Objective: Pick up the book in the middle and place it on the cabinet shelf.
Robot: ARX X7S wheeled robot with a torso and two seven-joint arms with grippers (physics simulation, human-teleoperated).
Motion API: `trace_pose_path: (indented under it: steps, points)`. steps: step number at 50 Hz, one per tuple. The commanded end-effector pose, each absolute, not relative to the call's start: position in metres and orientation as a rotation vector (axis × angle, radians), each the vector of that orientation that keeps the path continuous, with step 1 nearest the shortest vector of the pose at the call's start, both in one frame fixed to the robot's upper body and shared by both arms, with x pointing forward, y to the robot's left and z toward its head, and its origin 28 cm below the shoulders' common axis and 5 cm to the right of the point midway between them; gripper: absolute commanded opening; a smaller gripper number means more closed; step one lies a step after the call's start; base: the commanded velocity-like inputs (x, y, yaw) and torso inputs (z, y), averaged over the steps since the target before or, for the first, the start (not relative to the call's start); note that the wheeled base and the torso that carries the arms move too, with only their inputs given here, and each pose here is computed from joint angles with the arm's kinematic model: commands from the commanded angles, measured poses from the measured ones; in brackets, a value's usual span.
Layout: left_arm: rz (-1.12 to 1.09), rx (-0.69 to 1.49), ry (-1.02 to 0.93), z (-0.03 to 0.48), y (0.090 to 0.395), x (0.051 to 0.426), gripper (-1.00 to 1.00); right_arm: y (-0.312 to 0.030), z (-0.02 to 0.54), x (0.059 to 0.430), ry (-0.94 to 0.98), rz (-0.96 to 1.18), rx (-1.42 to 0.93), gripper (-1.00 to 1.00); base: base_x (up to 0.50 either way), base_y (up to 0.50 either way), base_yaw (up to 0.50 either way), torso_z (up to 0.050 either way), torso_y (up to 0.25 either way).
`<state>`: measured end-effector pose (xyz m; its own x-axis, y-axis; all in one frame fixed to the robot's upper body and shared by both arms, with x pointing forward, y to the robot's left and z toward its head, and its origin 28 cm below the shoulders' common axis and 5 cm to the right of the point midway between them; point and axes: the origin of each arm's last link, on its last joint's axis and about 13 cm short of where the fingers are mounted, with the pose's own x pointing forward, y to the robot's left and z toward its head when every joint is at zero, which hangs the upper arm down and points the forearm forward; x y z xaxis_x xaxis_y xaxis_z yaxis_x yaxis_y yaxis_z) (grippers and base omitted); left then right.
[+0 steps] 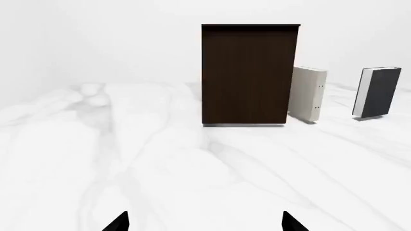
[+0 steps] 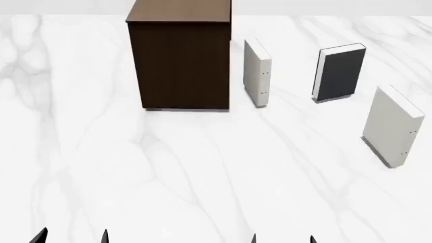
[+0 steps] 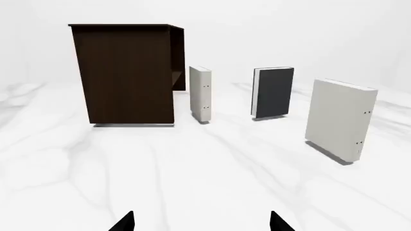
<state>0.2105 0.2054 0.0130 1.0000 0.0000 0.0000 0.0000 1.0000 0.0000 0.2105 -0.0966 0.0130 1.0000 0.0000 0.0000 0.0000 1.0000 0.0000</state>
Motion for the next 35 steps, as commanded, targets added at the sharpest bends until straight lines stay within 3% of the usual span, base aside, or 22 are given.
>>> trace_pose_path:
  steps: [1,24,35]
  points:
    - [0.002,0.001,-0.003,0.013,0.205,0.211,1.0,-0.096,0.012,0.212,0.0,-0.003,-0.003,1.0,0.0,0.0,0.0,0.0,0.0]
    - [-0.018,0.031,-0.052,0.018,0.203,0.208,1.0,-0.097,0.019,0.208,-0.022,-0.016,0.007,1.0,0.0,0.0,0.0,0.0,0.0]
    - [-0.019,0.043,-0.177,0.063,0.201,0.201,1.0,-0.093,0.056,0.206,-0.124,-0.005,0.054,1.0,0.0,0.0,0.0,0.0,0.0]
